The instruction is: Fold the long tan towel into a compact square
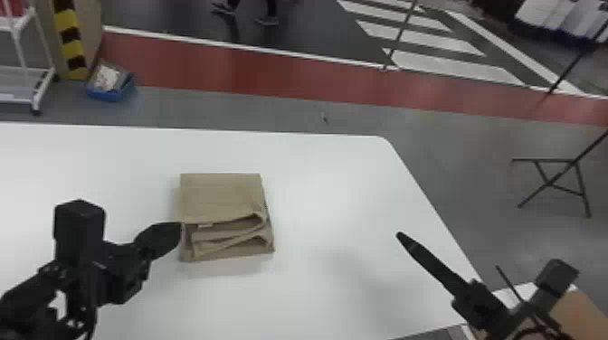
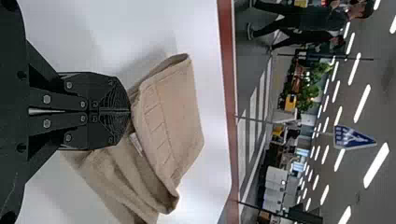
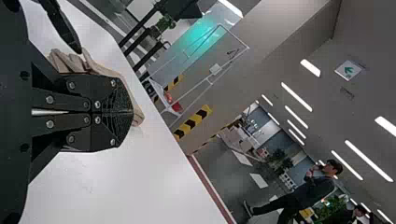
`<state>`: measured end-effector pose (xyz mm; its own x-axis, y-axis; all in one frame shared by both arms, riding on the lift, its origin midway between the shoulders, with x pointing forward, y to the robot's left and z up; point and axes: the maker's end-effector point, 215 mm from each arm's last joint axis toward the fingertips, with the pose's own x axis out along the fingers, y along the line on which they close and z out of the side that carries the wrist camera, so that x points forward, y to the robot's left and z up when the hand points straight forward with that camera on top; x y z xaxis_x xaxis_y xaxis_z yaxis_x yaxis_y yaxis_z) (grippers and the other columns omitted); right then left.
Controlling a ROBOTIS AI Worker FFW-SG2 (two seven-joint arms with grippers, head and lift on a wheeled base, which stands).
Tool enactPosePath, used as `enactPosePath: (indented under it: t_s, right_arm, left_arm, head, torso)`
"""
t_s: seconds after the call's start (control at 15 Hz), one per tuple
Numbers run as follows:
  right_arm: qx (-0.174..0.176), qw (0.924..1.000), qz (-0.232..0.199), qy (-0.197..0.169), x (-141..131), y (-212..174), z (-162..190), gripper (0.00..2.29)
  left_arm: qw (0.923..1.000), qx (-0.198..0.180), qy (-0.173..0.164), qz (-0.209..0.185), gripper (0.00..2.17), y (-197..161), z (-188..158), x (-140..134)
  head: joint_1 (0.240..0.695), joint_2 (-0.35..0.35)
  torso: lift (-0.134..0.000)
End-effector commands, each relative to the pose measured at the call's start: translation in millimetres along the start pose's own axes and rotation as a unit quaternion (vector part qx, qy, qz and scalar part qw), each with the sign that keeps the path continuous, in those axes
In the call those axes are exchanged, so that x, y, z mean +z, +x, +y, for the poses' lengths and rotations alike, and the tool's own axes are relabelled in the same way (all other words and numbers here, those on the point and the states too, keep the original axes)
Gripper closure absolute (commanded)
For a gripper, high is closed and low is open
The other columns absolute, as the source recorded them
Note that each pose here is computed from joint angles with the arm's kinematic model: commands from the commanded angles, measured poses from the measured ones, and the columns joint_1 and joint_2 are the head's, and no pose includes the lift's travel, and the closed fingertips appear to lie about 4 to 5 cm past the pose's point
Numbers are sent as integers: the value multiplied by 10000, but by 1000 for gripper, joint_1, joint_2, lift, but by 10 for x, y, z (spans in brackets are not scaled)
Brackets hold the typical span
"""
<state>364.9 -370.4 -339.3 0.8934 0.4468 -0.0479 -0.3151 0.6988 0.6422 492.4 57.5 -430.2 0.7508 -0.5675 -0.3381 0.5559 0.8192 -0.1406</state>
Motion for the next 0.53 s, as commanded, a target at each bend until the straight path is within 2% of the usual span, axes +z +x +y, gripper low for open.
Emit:
enactPosePath:
  t_s: [0.0,0.13,0.2,0.27,0.33,0.4,0.47]
  right_arm:
    - [-40,9991,276,-324,2,267,-1,2152]
    - [-37,9966,579,-592,-4,610,53,2108]
    - [-61,9941,714,-811,4,808,83,2003]
    - [-93,9916,802,-1011,35,980,110,1892]
    - [-119,9894,828,-1187,93,1181,142,1649]
    - [-126,9866,843,-1390,135,1389,183,1085]
    - [-118,9830,761,-1667,196,1581,230,431]
  left_arm:
    - [9984,348,-83,-445,2057,-265,305,415]
    - [9948,665,-59,-769,2051,-461,469,736]
    - [9928,764,-44,-917,1986,-535,538,869]
    - [9908,905,-7,-1001,1814,-576,603,949]
    - [9887,1034,32,-1083,1588,-606,649,1040]
    - [9856,1196,57,-1194,1119,-615,704,1140]
    - [9827,1363,180,-1241,380,-604,761,1223]
  head:
    - [695,-350]
    - [695,-350]
    - [695,-332]
    - [695,-276]
    - [695,-252]
    - [695,-234]
    - [695,-214]
  torso:
    - [-124]
    - [-124]
    - [-124]
    - [-124]
    - [-124]
    - [-124]
    - [-124]
